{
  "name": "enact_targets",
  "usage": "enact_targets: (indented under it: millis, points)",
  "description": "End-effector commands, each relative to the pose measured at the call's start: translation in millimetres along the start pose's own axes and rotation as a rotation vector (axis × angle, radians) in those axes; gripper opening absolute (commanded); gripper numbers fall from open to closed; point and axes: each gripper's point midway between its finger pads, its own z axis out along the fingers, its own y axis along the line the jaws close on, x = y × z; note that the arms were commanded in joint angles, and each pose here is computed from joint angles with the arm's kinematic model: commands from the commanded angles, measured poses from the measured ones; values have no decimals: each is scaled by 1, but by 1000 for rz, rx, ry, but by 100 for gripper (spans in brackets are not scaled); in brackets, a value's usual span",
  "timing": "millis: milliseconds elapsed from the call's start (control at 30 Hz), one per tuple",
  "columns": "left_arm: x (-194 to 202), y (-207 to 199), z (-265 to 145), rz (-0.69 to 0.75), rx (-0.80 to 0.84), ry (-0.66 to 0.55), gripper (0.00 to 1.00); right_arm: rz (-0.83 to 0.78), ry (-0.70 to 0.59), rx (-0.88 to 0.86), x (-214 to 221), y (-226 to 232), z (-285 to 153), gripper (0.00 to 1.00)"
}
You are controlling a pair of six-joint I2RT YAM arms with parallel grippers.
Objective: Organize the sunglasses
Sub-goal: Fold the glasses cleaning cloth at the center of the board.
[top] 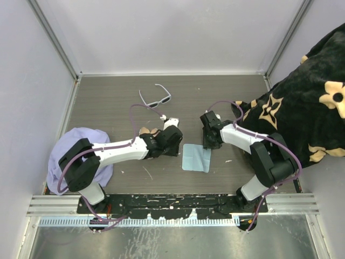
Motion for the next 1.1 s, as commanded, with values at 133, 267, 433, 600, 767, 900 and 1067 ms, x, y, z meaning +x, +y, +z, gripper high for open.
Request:
enact_targets:
  millis: [133,267,433,600,767,900,1067]
  points:
    - [-19,-2,-11,-27,35,-63,41,-27,45,54,14,-11,10,29]
    - [-20,1,-11,-45,51,-61,41,-19,39,33,13,-7,10,21]
    - [-26,-4,-8,-33,86,-59,43,-19,29,21,12,-5,10,10]
    - [-37,-22,2,17,121,-52,45,-12,10,13,10,-5,8,0]
    - [-43,-30,22,64,114,-36,45,-9,11,12,11,-5,10,0]
    - [-42,-38,38,105,120,-12,44,0,14,5,12,-5,12,0]
    - [-32,-38,53,123,112,27,46,-1,17,4,13,-6,12,0]
